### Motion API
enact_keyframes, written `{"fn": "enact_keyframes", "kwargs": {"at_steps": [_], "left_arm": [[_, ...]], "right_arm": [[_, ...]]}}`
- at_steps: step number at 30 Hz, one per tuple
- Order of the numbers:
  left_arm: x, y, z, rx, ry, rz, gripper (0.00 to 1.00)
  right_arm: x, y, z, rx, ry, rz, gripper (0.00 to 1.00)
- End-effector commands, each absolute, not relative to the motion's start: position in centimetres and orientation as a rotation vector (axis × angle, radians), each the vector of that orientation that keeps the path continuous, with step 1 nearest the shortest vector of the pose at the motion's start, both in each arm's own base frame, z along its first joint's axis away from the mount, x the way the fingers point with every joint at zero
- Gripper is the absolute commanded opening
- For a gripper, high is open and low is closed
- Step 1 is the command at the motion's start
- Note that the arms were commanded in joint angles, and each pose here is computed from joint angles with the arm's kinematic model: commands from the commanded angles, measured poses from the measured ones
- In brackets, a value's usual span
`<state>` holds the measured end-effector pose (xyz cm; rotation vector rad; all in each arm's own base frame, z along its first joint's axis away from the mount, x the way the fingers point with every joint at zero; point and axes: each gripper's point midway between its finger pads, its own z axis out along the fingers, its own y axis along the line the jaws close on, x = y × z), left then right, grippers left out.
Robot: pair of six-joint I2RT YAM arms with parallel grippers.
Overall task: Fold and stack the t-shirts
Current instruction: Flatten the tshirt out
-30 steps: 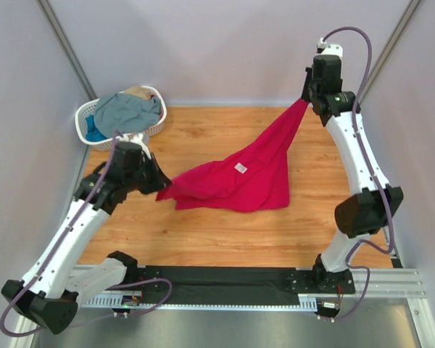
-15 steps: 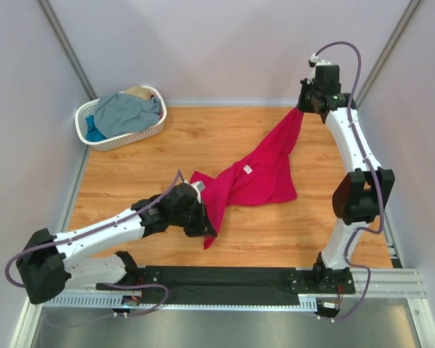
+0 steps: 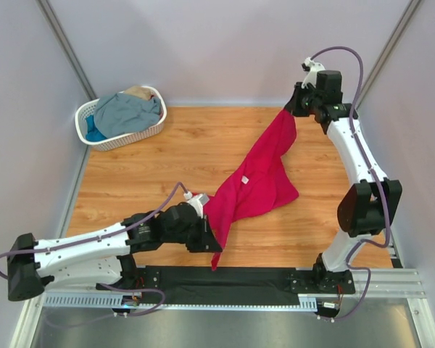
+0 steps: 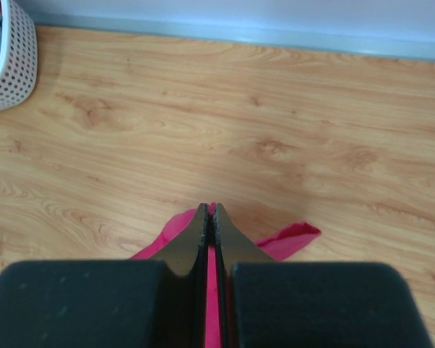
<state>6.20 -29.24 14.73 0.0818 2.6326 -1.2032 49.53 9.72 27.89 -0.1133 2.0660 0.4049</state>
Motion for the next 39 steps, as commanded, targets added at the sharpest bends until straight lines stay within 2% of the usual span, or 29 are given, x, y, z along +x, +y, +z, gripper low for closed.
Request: {"fn": "enact_keyframes", "kwargs": {"at_steps": [1,5,6,7,8,9,11,13,15,16,19,20,22,23,25,31,36,37,39], "left_arm": [[4.8,-30.9,14.0,0.139,2.677,-1.238,0.0],[4.4,-31.3,14.0,0.169,2.684,-1.209,0.0],[5.1,-31.3,14.6,0.141,2.652,-1.197,0.0],[5.7,-31.2,14.9,0.124,2.634,-1.179,0.0],[6.6,-30.9,14.9,0.103,2.617,-1.148,0.0],[7.2,-30.7,15.0,0.096,2.618,-1.121,0.0],[9.7,-30.0,14.2,0.004,2.64,-1.079,0.0],[12.7,-29.1,13.9,-0.1,2.627,-1.065,0.0],[14.5,-29.1,14.0,-0.141,2.628,-1.097,0.0],[16.4,-28.4,14.1,-0.216,2.612,-1.099,0.0],[19.4,-28.4,15.8,-0.268,2.568,-1.175,0.0],[19.9,-28.6,15.6,-0.273,2.589,-1.181,0.0],[21.7,-28.6,16.9,-0.29,2.565,-1.211,0.0],[21.9,-29.1,16.9,-0.286,2.582,-1.252,0.0],[23.2,-29.2,17.4,-0.317,2.571,-1.29,0.0],[25.8,-26.8,14.0,-0.367,2.675,-1.131,0.0],[27.1,-25.9,12.3,-0.443,2.679,-1.22,0.01],[27.8,-25.1,12.2,-0.457,2.684,-1.214,0.17],[28.5,-23.9,11.8,-0.443,2.719,-1.165,0.35]], "right_arm": [[49.3,11.9,27.4,-0.173,2.088,0.532,0.0],[49.3,12.4,26.7,-0.164,2.094,0.471,0.03],[50.0,11.2,27.3,-0.1,2.108,0.397,0.09],[50.3,10.4,27.3,-0.045,2.134,0.346,0.28],[51.0,9.5,25.5,0.063,2.205,0.301,0.35],[50.4,7.3,26.9,0.179,2.242,0.171,0.42],[49.1,6.7,25.2,0.3,2.355,0.139,0.53],[45.5,8.9,21.5,0.326,2.515,0.197,0.56],[43.9,10.8,22.9,0.253,2.43,0.229,0.59],[40.6,12.6,21.1,0.184,2.462,0.231,0.6],[37.0,16.7,22.1,0.048,2.378,0.333,0.59],[34.8,17.2,19.3,0.004,2.422,0.321,0.59],[32.4,20.0,21.0,-0.116,2.3,0.389,0.58],[31.2,20.6,18.8,-0.154,2.293,0.387,0.57],[28.3,22.7,19.0,-0.282,2.2,0.42,0.54],[23.9,27.5,16.0,-0.452,2.13,0.443,0.41],[23.2,32.0,15.3,-0.559,2.075,0.382,0.4],[23.5,33.5,15.0,-0.581,2.079,0.371,0.39],[23.8,35.0,14.6,-0.621,2.077,0.341,0.38]]}}
